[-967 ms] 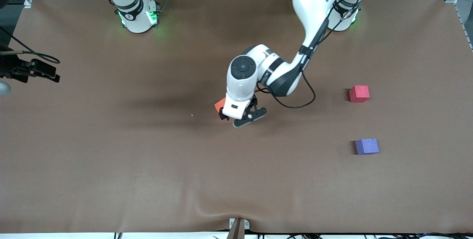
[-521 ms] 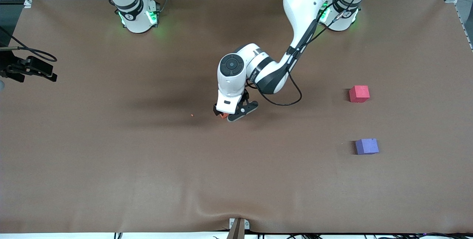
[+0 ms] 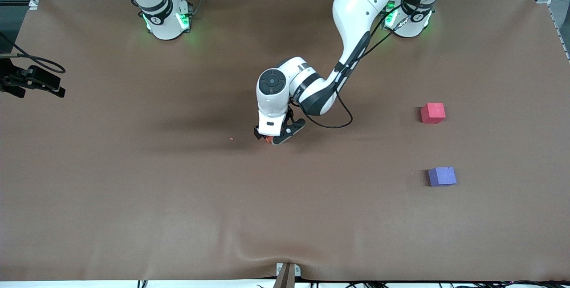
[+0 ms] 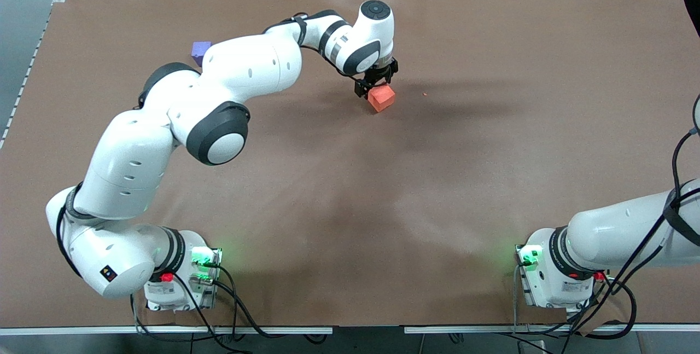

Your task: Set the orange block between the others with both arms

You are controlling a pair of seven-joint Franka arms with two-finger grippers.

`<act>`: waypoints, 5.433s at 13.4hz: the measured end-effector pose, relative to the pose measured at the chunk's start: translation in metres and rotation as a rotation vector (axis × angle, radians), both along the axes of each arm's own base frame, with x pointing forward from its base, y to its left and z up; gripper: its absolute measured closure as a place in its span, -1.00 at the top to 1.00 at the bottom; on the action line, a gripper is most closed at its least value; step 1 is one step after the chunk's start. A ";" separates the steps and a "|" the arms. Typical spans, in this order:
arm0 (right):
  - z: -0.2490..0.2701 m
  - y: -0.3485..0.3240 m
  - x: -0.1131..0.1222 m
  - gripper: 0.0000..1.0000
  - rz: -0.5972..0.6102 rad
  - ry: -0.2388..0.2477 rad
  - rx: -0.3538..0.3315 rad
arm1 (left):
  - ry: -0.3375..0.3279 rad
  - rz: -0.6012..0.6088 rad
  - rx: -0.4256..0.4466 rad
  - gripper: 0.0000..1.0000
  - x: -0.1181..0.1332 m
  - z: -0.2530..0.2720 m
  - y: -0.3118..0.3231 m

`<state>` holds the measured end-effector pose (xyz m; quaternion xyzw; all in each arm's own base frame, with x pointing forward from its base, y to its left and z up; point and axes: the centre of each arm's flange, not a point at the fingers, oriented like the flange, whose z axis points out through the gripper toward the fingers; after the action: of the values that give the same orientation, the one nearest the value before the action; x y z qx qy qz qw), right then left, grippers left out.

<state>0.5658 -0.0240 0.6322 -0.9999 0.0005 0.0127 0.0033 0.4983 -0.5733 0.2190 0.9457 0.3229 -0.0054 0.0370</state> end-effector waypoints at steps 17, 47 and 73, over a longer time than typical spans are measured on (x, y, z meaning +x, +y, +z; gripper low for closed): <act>0.000 0.011 -0.001 1.00 0.029 0.007 -0.038 | -0.060 -0.045 -0.048 0.25 0.075 0.092 0.059; 0.009 0.004 -0.007 1.00 -0.130 0.019 -0.030 | 0.011 -0.666 -0.015 0.11 0.108 0.014 0.600; 0.011 0.003 -0.007 1.00 -0.132 0.017 -0.031 | -0.109 -0.576 0.013 1.00 0.132 0.148 0.579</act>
<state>0.5591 -0.0213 0.6429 -0.9975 0.0668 0.0208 -0.0111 0.6299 0.0055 0.3667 0.9975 0.0385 0.0373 0.0451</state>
